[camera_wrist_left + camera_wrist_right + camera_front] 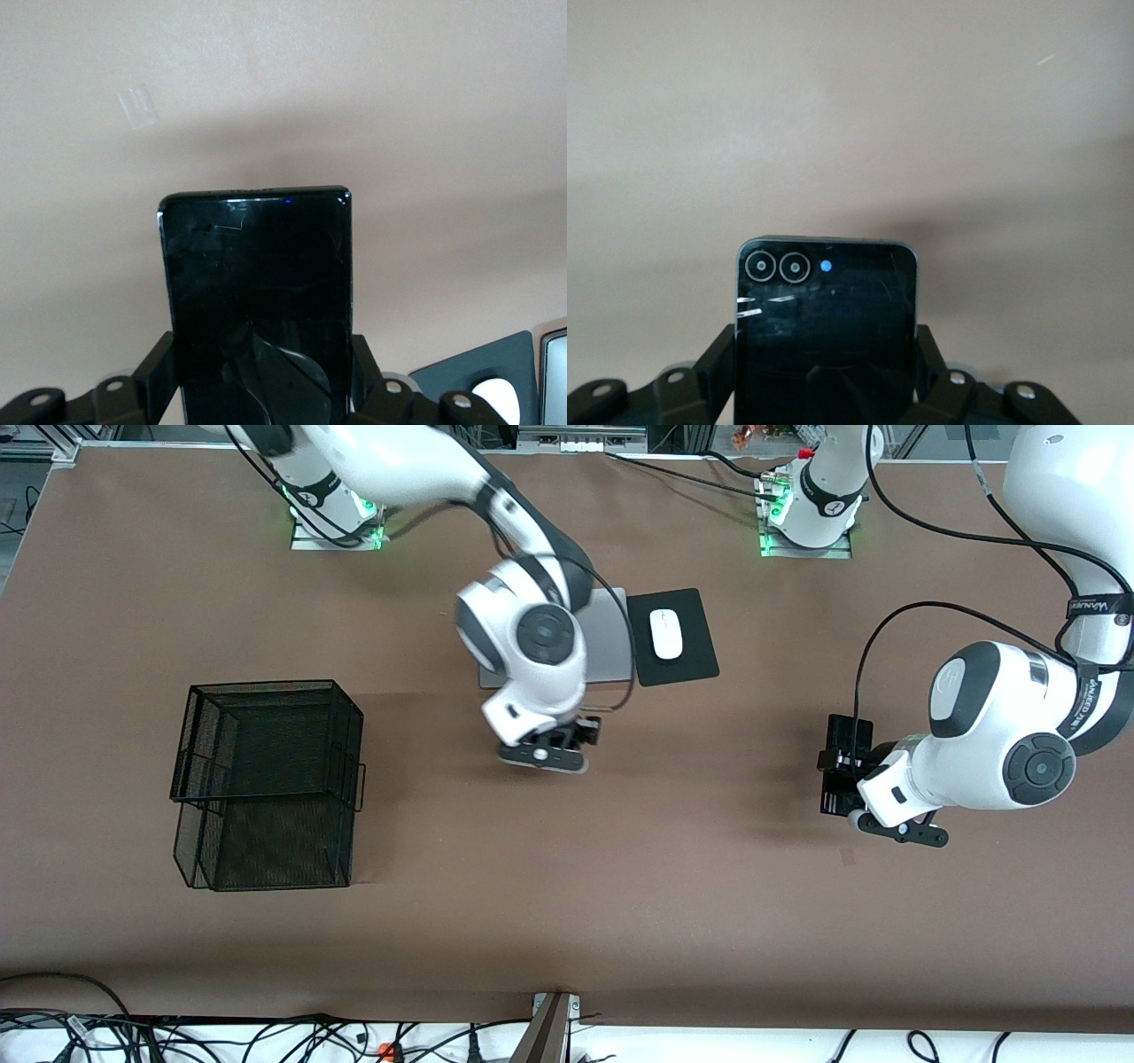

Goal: Place phones with both arms
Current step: 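Lower the flip phone into the basket while the left gripper carries the tall phone, then set the tall phone down with the left gripper while the right gripper withdraws, then grasp the tall phone with the right gripper while the left gripper grasps the white phone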

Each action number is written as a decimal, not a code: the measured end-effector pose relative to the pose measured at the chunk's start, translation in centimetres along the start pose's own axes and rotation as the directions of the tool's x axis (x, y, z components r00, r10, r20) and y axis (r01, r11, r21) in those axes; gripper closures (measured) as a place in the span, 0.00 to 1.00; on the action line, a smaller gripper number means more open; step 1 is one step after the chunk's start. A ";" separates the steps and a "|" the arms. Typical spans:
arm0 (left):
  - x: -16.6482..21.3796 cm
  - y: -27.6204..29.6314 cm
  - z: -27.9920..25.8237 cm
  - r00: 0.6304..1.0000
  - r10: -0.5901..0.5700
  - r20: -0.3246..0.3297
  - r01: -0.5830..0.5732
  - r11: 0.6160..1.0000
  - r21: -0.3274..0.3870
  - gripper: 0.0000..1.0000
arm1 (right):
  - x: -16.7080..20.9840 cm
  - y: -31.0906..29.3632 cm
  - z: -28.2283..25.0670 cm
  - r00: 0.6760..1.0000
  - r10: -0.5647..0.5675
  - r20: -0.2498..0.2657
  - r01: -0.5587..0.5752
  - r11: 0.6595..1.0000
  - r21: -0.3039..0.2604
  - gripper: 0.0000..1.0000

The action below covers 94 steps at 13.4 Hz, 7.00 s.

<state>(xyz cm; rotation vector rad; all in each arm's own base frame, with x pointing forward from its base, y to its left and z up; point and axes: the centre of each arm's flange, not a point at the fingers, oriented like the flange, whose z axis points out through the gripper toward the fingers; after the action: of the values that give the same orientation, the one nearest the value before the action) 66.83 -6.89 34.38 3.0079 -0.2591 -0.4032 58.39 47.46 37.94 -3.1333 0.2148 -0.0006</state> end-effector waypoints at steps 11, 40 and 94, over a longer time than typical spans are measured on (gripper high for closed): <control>2.6 25.6 10.6 0.989 -0.086 -0.123 0.079 0.995 -0.054 0.20 | 7.7 36.5 -4.2 0.945 -0.317 0.078 0.321 0.945 -0.056 0.19; 2.1 1.2 0.4 0.837 -0.544 -0.062 0.547 0.836 0.046 0.00 | 7.1 29.4 -7.0 0.976 -0.163 0.144 0.163 0.987 0.010 0.00; -11.2 -38.0 11.5 0.981 -0.075 -0.177 0.086 0.995 0.056 0.16 | -7.0 -8.6 9.7 0.961 -0.265 -0.078 0.260 0.964 -0.059 0.19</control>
<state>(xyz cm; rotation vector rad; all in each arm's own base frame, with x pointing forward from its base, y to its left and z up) 58.96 31.62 21.68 3.0983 -0.1391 -0.1371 52.64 56.92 28.22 -3.1855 -0.2061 -0.1308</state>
